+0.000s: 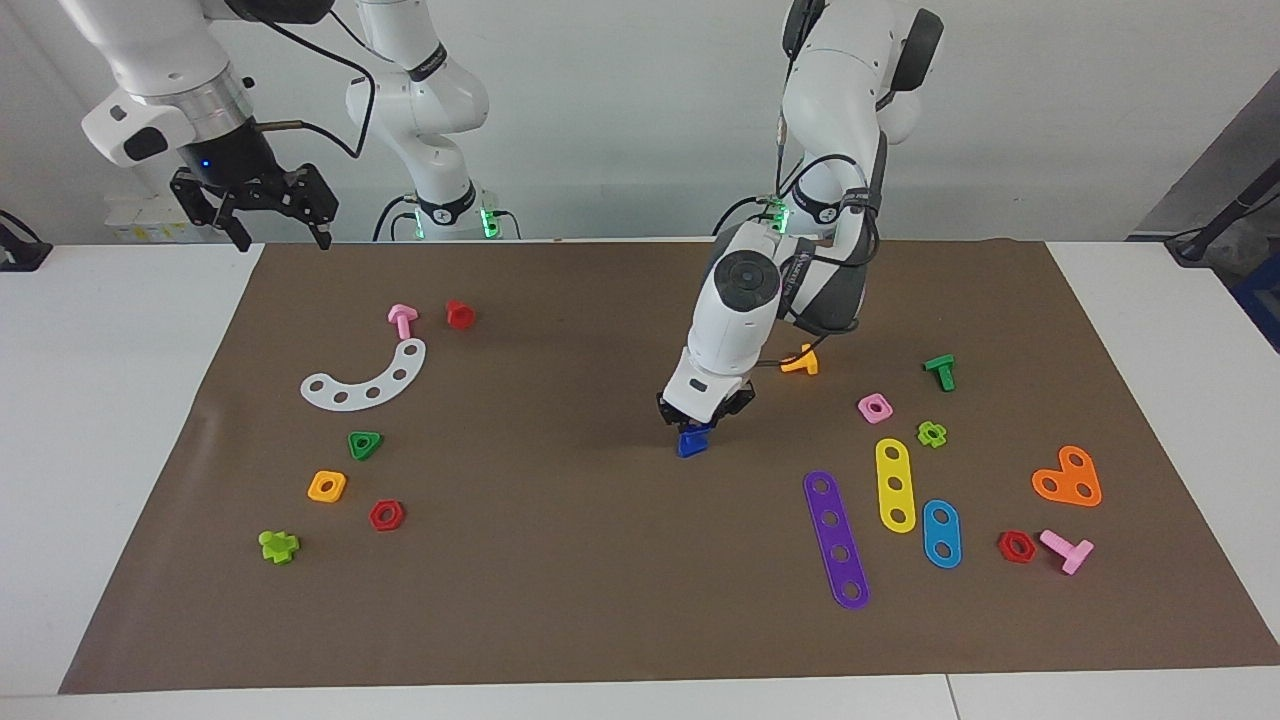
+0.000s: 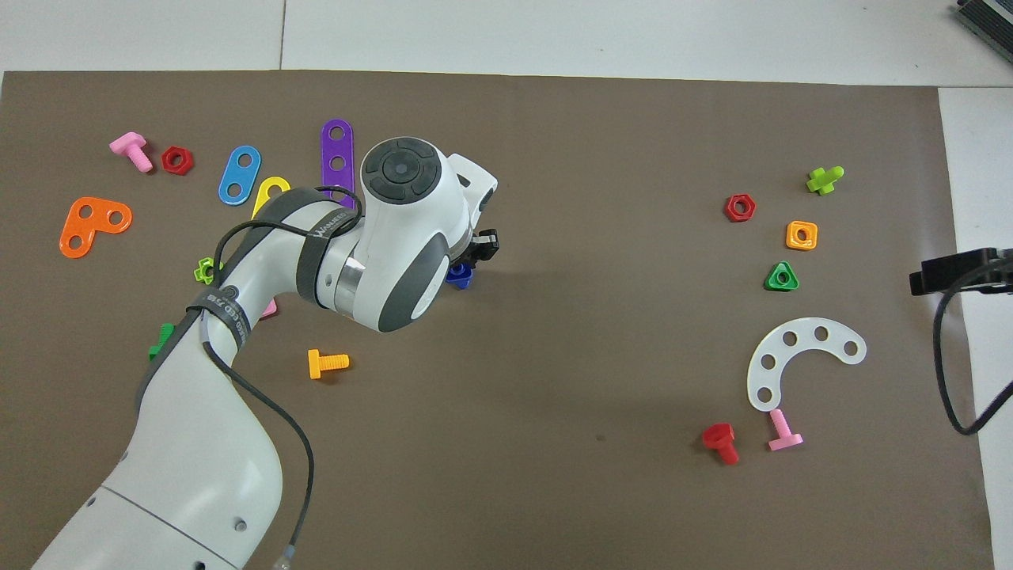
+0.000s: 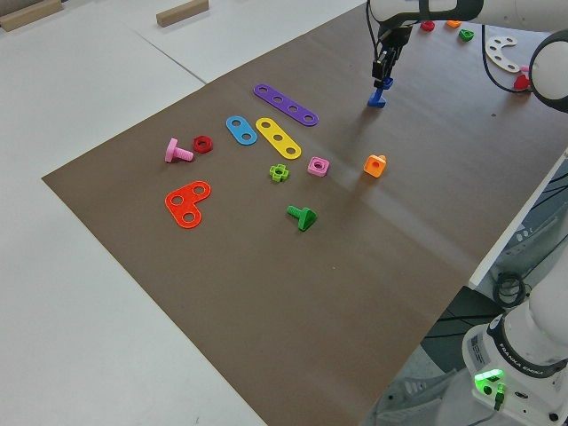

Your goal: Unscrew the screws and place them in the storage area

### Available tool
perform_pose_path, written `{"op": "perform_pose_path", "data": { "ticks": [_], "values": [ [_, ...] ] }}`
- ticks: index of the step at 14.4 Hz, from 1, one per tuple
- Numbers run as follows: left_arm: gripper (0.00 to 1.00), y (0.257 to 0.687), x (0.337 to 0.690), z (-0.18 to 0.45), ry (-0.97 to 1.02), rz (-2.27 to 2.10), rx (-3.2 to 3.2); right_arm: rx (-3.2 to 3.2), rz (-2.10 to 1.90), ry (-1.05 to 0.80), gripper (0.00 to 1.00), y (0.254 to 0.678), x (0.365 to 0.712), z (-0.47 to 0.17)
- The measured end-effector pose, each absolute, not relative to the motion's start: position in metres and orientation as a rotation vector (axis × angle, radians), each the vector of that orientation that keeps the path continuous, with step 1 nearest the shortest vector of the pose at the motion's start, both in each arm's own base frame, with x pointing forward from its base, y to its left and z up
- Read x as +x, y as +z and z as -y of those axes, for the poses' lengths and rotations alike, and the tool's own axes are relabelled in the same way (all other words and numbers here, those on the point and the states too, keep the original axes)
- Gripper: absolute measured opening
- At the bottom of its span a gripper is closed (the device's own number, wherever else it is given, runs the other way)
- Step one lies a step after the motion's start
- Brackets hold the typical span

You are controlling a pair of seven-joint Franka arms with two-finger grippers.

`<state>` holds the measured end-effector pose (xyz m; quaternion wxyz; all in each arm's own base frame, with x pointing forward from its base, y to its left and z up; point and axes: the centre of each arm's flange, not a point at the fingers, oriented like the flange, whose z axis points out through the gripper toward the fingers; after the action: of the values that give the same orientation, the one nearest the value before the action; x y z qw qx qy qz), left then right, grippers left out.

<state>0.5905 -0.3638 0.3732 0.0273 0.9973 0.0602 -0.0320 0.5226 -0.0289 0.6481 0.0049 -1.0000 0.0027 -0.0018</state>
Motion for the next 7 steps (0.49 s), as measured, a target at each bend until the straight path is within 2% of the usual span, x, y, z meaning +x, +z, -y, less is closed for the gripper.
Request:
{"op": "perform_pose_path", "data": {
  "ticks": [2,5,7],
  "values": [
    [0.47,0.389,0.606,0.345,-0.074,-0.237,3.074,-3.132,-0.008,-0.006,1.0,0.648,0.523,0.029],
    [0.47,0.405,0.632,0.285,-0.065,-0.267,3.068,-3.132,-0.008,-0.006,1.0,0.648,0.523,0.029],
    [0.47,0.4,0.633,0.244,-0.108,-0.219,3.083,-3.132,-0.008,-0.006,1.0,0.648,0.523,0.029]
  ]
}}
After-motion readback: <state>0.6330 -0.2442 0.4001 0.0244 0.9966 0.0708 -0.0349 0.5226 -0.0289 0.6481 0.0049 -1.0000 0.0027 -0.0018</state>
